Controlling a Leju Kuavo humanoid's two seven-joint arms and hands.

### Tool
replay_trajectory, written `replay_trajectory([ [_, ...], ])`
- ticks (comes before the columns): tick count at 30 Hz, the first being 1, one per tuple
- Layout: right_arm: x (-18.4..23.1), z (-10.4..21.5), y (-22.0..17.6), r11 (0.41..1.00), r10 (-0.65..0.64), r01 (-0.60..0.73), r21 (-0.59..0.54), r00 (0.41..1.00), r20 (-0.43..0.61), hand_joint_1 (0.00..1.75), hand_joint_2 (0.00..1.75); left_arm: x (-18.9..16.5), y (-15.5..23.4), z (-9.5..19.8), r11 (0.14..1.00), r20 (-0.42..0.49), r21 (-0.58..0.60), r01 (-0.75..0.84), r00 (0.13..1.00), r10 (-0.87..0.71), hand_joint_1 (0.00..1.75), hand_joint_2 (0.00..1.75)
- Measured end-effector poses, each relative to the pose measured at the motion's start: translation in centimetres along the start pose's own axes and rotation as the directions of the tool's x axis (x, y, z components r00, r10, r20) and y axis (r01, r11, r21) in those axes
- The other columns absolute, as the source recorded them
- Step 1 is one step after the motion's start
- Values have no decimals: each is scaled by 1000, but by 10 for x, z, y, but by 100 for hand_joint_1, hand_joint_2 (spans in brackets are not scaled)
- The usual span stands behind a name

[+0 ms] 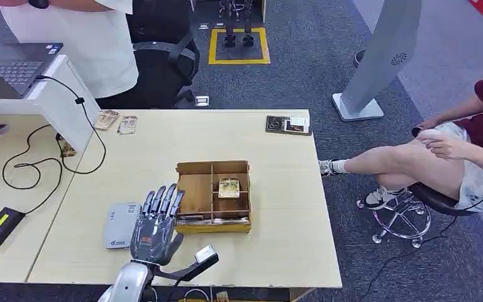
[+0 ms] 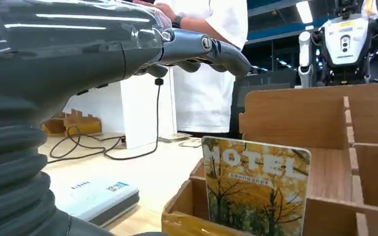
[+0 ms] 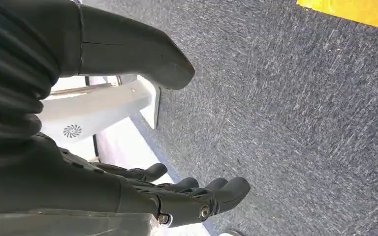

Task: Pass the card to the sensor for recognition and then transmit it.

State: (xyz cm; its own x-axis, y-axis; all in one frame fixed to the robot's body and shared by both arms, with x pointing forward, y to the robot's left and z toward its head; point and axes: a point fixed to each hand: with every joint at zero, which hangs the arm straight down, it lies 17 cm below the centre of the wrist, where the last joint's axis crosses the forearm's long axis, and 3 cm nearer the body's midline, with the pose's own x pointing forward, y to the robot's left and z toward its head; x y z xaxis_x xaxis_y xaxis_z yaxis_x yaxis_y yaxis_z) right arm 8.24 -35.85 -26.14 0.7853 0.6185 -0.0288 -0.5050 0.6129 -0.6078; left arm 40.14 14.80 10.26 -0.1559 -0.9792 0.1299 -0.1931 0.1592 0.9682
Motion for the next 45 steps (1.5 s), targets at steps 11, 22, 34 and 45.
replay_trajectory([
  [11,1,0,0,1000,-8,8,1,1000,3,0,175,10,3,0,999,61,8,-31,998,31,0,175],
  [22,1,0,0,1000,-7,7,0,1000,5,0,175,17,0,4,1000,95,1,-23,995,23,0,175],
  [34,2,0,0,1000,5,-5,-1,1000,8,0,175,26,-15,7,998,123,-59,19,992,-12,35,175],
  [45,0,0,0,1000,3,-3,0,1000,-1,0,175,17,-27,10,994,77,-96,47,996,-39,16,175],
])
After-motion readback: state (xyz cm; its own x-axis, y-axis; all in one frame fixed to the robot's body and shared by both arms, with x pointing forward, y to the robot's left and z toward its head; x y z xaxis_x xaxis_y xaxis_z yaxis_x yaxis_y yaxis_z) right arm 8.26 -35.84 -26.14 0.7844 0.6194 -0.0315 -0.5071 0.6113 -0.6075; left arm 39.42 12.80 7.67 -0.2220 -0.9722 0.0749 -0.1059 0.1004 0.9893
